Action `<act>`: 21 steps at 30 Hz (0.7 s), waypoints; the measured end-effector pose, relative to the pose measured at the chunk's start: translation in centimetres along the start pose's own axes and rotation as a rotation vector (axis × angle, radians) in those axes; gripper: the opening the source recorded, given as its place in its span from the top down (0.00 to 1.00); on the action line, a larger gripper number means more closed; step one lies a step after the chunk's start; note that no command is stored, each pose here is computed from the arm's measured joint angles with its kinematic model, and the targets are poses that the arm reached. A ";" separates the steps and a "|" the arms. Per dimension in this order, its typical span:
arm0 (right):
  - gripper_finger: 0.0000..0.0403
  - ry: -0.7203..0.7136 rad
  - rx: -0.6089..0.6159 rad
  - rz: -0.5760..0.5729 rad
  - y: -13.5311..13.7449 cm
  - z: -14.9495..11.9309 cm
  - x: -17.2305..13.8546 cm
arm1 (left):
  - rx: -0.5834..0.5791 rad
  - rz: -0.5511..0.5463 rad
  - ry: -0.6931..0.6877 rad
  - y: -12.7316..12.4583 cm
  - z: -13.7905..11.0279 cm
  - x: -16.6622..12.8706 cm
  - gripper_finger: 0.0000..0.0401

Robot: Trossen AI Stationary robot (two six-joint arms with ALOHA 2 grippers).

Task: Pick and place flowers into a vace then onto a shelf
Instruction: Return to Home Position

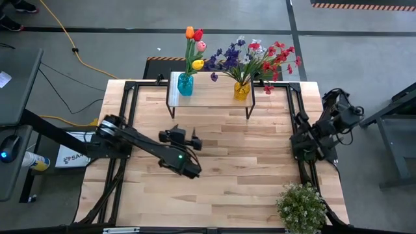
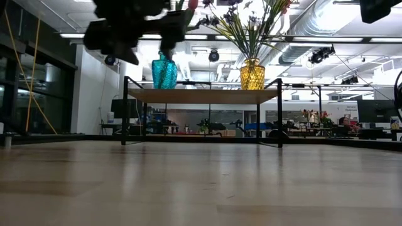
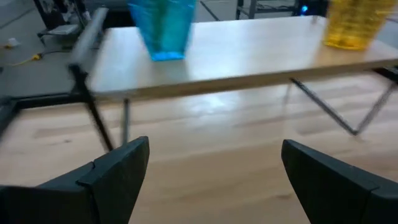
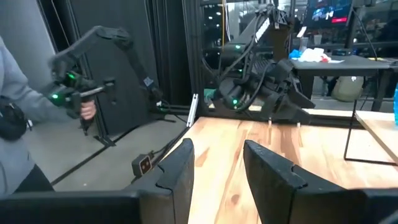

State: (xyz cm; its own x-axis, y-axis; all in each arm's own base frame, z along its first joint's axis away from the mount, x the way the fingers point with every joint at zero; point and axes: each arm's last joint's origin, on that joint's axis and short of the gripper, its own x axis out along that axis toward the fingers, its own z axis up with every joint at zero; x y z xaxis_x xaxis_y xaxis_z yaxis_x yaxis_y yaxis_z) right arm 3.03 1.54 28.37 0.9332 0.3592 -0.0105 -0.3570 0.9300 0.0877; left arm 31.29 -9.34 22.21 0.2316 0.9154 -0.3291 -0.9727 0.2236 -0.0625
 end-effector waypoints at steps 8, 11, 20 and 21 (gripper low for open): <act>0.68 -0.007 -0.005 0.001 -0.1 0.0 -0.2 | -0.042 0.011 -0.028 5.9 0.3 1.4 0.01; 0.68 -0.008 -0.007 -0.003 -0.2 0.0 -0.2 | -0.091 -0.003 -0.029 8.3 0.2 1.8 0.01; 0.68 -0.065 -0.098 -0.035 -0.2 0.6 -0.2 | -0.105 -0.010 0.004 15.0 0.8 2.9 0.01; 0.68 -0.068 -0.101 -0.050 -0.2 0.7 -0.2 | -0.112 -0.012 0.011 15.7 0.7 3.0 0.01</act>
State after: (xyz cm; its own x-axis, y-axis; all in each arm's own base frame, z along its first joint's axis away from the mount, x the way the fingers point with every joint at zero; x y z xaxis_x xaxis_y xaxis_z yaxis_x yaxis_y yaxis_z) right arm 2.93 1.17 29.01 0.9493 0.3096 0.0553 -0.3094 0.9509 -0.0125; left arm 16.68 -2.87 20.95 0.2439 0.9090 -0.3380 -0.9656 0.1953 -0.1716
